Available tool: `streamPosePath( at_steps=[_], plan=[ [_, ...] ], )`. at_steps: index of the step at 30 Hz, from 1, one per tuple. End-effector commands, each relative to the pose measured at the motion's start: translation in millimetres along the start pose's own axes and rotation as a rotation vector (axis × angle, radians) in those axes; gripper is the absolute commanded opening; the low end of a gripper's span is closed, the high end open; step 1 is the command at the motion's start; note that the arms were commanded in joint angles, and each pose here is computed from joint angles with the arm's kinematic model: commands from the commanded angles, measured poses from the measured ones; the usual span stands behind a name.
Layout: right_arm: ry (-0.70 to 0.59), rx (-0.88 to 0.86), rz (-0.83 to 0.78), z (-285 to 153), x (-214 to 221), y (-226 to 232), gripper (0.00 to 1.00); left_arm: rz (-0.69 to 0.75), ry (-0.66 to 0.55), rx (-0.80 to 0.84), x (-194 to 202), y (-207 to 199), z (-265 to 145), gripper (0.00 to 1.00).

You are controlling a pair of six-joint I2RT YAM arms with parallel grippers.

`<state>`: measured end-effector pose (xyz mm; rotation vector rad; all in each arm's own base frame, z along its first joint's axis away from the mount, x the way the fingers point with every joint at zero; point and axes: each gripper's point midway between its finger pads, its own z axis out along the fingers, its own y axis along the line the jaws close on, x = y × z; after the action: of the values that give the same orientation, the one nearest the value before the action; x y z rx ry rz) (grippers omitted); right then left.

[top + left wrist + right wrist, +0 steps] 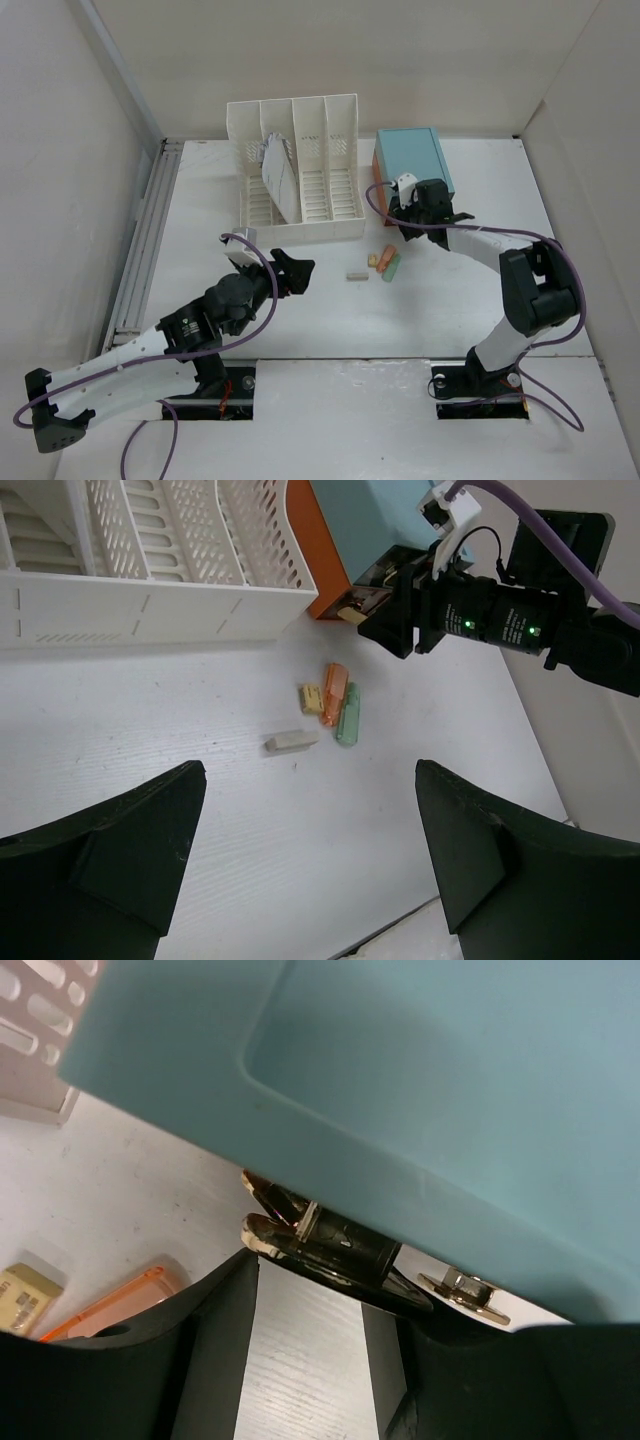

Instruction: Organize the desk

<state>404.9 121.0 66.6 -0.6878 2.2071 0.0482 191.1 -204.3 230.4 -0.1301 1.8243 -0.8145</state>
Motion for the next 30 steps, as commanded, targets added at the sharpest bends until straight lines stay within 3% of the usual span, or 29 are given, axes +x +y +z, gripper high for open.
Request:
streamPosePath(
  at_steps=[1, 15, 30],
  plan=[
    [-0.061, 0.041, 0.057, 9, -24, -15, 0.50, -0.041, -0.040, 0.045, -24, -17, -6, 0.83],
    [-0.053, 0.047, 0.041, 20, -29, -15, 0.44, -0.045, -0.045, 0.050, -26, -17, -10, 0.83],
    [-0.046, 0.036, -0.075, 18, -29, 0, 0.47, -0.055, -0.045, 0.050, -28, -17, -12, 0.83]
  ],
)
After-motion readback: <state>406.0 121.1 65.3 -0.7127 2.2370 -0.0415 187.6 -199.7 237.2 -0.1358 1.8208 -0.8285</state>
